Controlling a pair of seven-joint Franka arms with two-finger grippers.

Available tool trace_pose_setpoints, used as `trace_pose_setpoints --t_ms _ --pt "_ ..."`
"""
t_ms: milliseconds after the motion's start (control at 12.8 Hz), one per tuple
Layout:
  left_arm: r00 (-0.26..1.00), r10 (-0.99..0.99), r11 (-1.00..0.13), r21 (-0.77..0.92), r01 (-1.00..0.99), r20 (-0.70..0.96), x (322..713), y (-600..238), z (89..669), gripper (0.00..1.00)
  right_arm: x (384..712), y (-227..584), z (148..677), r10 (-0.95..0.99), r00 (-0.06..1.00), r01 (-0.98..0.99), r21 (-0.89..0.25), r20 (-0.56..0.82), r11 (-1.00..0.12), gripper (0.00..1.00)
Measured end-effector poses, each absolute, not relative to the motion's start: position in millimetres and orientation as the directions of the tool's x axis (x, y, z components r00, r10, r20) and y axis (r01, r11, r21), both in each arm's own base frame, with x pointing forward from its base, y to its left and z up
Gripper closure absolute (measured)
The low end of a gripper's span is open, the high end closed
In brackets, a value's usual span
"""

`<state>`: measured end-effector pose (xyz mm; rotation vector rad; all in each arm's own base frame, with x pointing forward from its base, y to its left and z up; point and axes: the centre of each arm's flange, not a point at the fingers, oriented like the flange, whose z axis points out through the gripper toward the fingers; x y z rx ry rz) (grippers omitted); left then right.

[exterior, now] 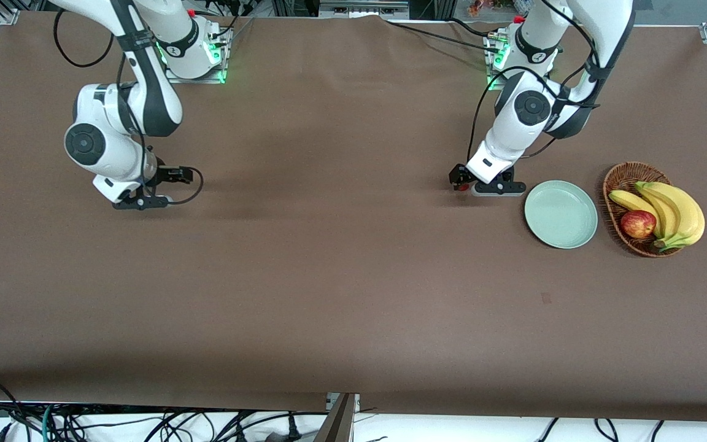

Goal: Collect all strawberries into plate
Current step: 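Grasp the strawberry with the left gripper while the right gripper grasps another, then place the strawberry on the green plate with the left gripper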

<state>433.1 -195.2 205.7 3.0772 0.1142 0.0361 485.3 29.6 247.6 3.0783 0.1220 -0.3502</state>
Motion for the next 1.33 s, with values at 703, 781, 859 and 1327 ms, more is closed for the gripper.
trace_pose_setpoints --t_ms 703,781,859,1327 --pt "0.991 0.136 -0.990 0.026 0.136 -0.006 421.6 -203.9 183.3 0.44 446.2 -74.0 209.3 0.142 0.972 0.153 0.046 -0.188 -0.987 0.11" --pt "0.990 0.142 -0.990 0.026 0.142 -0.008 420.8 -205.1 182.8 0.56 444.6 -75.0 205.1 0.141 0.972 0.154 0.055 -0.190 -0.987 0.12" --pt "0.989 0.149 -0.989 0.025 0.149 -0.007 420.8 -205.4 183.8 0.64 443.4 -75.9 201.6 0.141 0.971 0.155 0.061 -0.193 -0.986 0.12" --pt "0.982 0.180 -0.982 -0.067 0.176 -0.065 477.1 -194.0 224.9 0.65 439.1 -79.1 188.9 0.130 0.969 0.150 0.080 -0.210 -0.985 0.25"
